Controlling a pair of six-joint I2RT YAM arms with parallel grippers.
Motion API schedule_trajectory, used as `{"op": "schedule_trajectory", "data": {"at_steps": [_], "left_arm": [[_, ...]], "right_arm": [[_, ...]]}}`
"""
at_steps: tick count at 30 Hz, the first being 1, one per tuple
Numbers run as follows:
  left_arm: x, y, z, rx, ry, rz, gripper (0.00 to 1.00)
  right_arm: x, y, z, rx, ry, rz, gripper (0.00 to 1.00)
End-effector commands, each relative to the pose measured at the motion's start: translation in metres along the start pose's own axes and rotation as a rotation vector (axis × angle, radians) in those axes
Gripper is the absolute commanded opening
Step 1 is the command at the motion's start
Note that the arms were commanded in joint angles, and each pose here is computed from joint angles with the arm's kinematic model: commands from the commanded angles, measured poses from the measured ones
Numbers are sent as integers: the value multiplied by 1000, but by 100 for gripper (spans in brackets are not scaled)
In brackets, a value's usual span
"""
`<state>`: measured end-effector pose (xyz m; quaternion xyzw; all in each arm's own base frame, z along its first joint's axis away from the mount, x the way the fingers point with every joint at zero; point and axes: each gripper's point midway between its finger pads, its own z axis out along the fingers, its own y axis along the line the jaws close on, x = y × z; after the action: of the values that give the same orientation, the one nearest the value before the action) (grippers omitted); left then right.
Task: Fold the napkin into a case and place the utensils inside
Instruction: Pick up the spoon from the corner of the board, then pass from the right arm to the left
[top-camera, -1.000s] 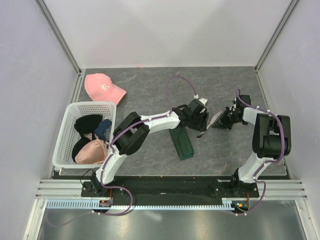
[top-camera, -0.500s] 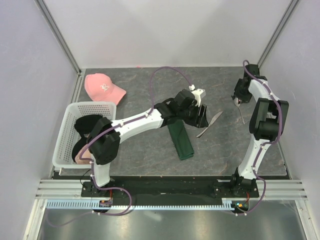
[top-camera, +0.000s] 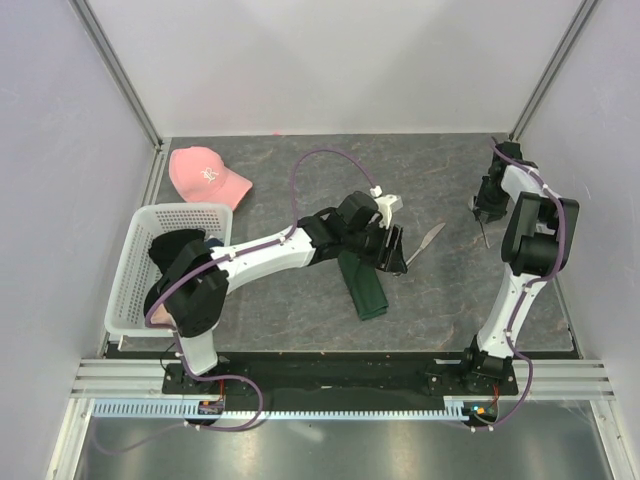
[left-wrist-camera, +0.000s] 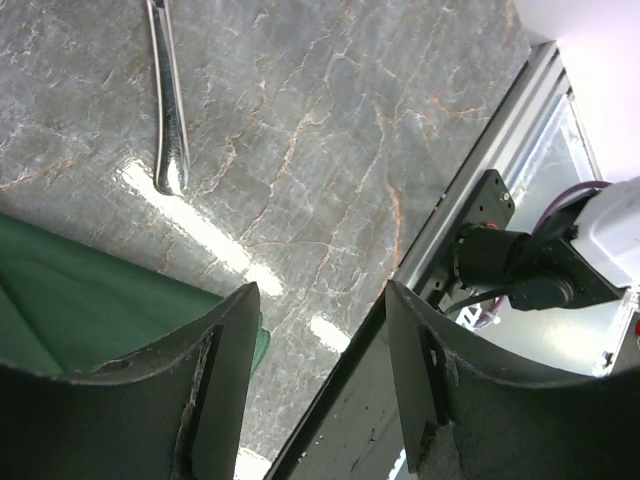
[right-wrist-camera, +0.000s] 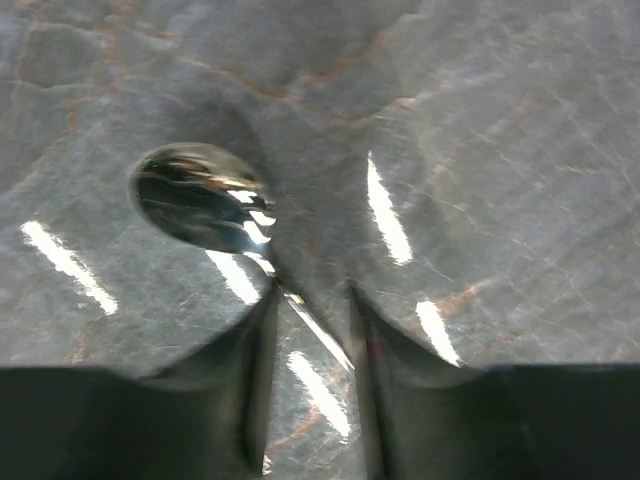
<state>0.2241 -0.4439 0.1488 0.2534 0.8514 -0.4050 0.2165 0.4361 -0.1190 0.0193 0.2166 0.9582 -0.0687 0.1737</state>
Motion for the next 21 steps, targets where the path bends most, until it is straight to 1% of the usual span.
{"op": "schedule_trajectory", "data": {"at_steps": [1, 2, 3, 5, 7, 8, 9, 10, 11, 12, 13, 14, 15, 16, 17, 18, 19, 20, 21], "left_arm": [[-19, -23, -15, 68, -68, 22, 61], [-19, -23, -14, 70, -65, 26, 63], [-18, -24, -13, 81, -59, 36, 63], [-19, -20, -8, 66, -55, 57, 66], [-23, -12, -1, 28, -59, 73, 68], [-23, -7, 1, 5, -57, 76, 68], [-26, -2, 3, -21, -68, 82, 68], [-28, -2, 4, -25, -74, 98, 68], [-28, 3, 9, -39, -72, 99, 69], [-35, 0, 9, -41, -89, 111, 69], [-36, 0, 11, -43, -88, 117, 69], [-36, 3, 18, -50, -86, 117, 70], [-41, 0, 20, -52, -98, 123, 70], [-42, 0, 24, -50, -95, 122, 70], [-39, 3, 31, -49, -80, 117, 70], [-42, 3, 33, -55, -75, 111, 70], [-40, 3, 35, -57, -63, 102, 70], [-40, 2, 35, -48, -56, 101, 69], [-41, 1, 33, -47, -61, 99, 69]], "right_arm": [[28, 9, 17, -51, 88, -7, 28], [33, 13, 18, -71, 101, -5, 25], [36, 20, 15, -109, 110, 15, 14], [45, 35, 10, -167, 124, 21, 1], [41, 44, -8, -180, 78, 55, 0], [55, 48, -13, -187, 91, 67, 0], [47, 51, -37, -218, 31, 86, 0], [46, 56, -48, -247, 12, 138, 0], [62, 55, -52, -256, 31, 165, 0], [59, 59, -76, -300, -11, 182, 0], [63, 64, -86, -331, -14, 212, 0], [83, 76, -93, -371, 17, 200, 0], [85, 83, -114, -415, -18, 193, 0], [95, 97, -126, -455, -13, 184, 0], [113, 104, -131, -495, 25, 184, 0], [116, 109, -151, -542, -3, 185, 0], [125, 122, -162, -589, -7, 176, 0], [140, 130, -167, -615, 24, 181, 0], [145, 134, -182, -645, 9, 183, 0]]}}
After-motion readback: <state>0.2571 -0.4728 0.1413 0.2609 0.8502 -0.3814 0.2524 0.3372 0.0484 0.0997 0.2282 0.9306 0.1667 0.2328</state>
